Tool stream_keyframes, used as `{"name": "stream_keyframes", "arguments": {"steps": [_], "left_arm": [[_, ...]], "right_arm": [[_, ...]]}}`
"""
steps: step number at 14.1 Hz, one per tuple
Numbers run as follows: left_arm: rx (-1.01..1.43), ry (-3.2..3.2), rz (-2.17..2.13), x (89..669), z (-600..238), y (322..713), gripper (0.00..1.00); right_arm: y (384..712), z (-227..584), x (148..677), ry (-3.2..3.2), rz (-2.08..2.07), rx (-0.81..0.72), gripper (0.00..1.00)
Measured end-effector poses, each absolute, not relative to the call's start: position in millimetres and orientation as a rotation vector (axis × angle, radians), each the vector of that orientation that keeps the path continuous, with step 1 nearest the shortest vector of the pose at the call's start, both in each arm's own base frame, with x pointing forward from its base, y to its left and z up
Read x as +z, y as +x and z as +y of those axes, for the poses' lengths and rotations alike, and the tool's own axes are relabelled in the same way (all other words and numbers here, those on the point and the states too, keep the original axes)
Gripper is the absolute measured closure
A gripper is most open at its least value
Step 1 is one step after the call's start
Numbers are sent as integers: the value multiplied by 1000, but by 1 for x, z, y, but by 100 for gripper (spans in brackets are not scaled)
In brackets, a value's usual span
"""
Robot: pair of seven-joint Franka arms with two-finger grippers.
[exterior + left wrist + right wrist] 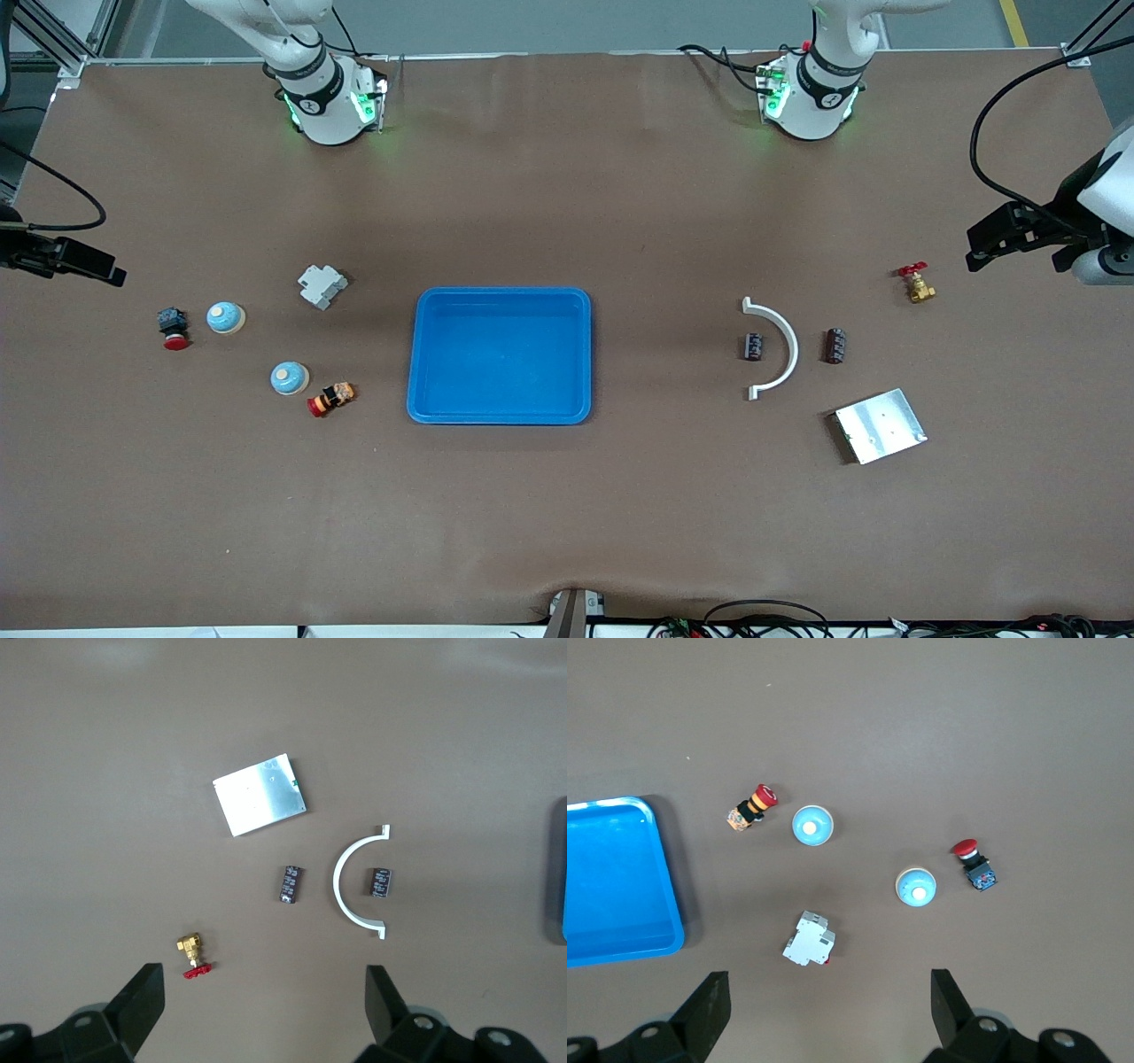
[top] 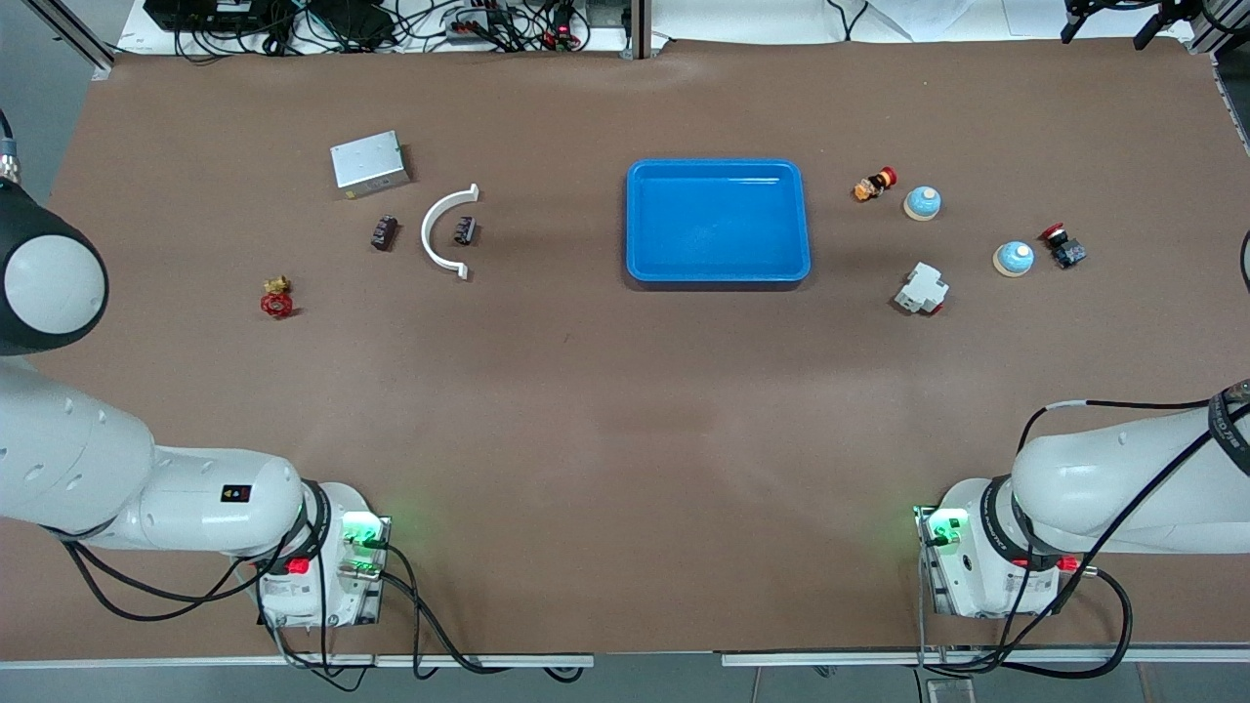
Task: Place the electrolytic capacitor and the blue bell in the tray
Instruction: 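Move the right gripper toward a blue bell while the left gripper reaches the capacitors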
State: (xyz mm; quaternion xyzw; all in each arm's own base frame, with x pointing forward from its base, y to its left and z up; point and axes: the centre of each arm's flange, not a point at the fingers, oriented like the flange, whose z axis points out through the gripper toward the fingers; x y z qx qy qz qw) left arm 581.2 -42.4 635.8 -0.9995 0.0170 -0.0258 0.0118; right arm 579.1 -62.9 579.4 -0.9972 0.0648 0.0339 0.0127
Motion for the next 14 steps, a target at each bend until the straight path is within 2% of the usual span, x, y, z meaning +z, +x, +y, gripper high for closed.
{"name": "stream_keyframes", "arguments": {"steps": [9, 14], "left_arm": [[-69, -3117, 76, 632, -50, 581, 0], [13, -3115, 118, 601, -65, 581, 0]], "right_arm": [[569, -59, 598, -3111, 194, 69, 0], [581, -86, 532, -3099, 260, 125, 0]]}}
